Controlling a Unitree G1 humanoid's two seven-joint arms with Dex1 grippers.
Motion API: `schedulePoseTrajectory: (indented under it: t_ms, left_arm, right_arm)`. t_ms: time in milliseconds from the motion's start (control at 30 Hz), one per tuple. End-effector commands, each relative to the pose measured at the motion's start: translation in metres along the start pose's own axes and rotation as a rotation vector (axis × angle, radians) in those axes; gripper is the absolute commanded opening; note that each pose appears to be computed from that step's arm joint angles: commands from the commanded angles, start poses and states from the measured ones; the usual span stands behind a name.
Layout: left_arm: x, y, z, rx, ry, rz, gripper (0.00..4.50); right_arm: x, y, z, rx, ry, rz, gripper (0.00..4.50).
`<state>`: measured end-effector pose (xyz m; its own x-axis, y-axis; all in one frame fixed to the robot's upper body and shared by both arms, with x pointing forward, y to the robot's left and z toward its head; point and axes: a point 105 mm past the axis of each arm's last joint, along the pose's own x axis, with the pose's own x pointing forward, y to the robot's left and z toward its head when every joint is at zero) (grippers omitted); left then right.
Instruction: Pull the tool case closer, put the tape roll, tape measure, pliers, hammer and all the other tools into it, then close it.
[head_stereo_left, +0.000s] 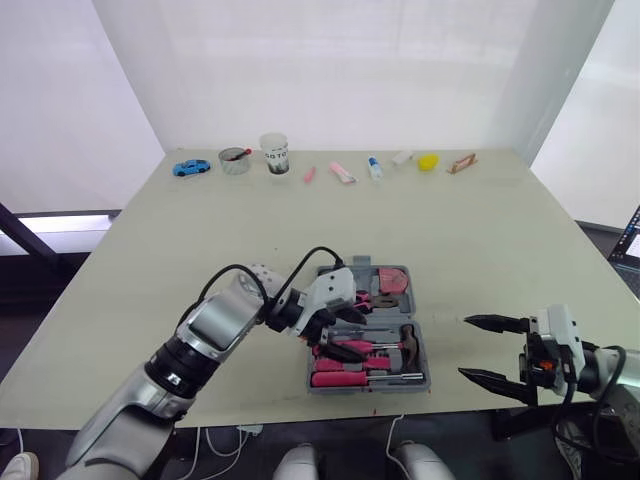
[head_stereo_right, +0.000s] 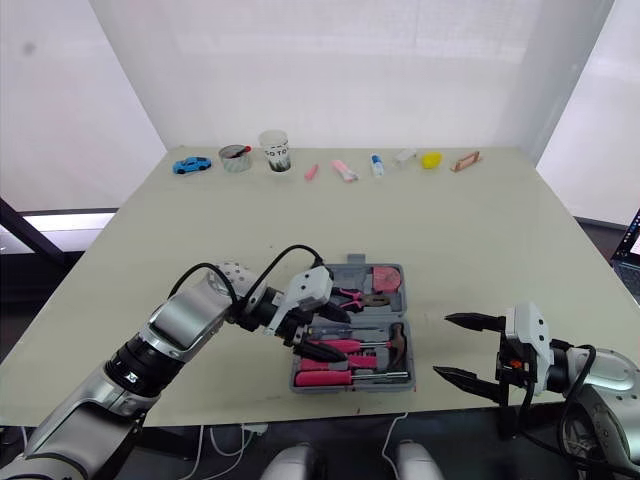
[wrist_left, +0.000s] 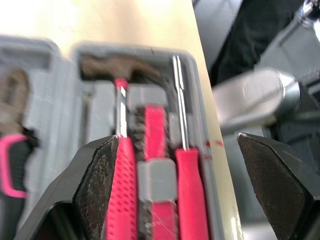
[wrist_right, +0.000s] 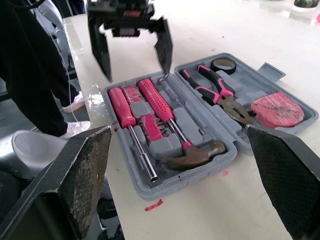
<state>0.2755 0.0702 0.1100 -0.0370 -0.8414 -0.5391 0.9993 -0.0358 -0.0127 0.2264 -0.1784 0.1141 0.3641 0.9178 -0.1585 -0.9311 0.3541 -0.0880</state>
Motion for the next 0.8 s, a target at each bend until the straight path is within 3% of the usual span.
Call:
schedulePoseTrajectory:
  t_ms: [33, 67, 100, 133, 233, 267, 800]
  left_arm:
    - [-0.001, -0.006, 0.011, 0.060, -0.148, -0.050, 2.54]
    - [-0.001, -0.007, 0.008, 0.064, -0.154, -0.058, 2.39]
    - [0.000, -0.007, 0.005, 0.055, -0.151, -0.062, 1.78]
    - [0.001, -0.007, 0.002, 0.043, -0.151, -0.065, 1.58]
    - [0.006, -0.009, -0.006, 0.041, -0.162, -0.074, 0.25]
    - [0.007, -0.011, -0.009, 0.043, -0.160, -0.077, 0.12]
    - [0.032, -0.010, -0.041, 0.095, -0.104, -0.109, 0.12]
  right_arm:
    - [0.002, -0.002, 0.007, -0.039, -0.023, 0.005, 4.50]
    - [0.002, -0.002, 0.007, -0.040, -0.024, 0.005, 4.50]
    - [0.002, -0.002, 0.007, -0.042, -0.025, 0.005, 4.50]
    - [0.002, -0.003, 0.007, -0.042, -0.025, 0.004, 4.50]
    - [0.002, -0.004, 0.007, -0.046, -0.027, 0.002, 4.50]
    - [0.002, -0.004, 0.007, -0.047, -0.027, 0.001, 4.50]
    - [0.001, -0.003, 0.006, -0.055, -0.026, -0.010, 4.50]
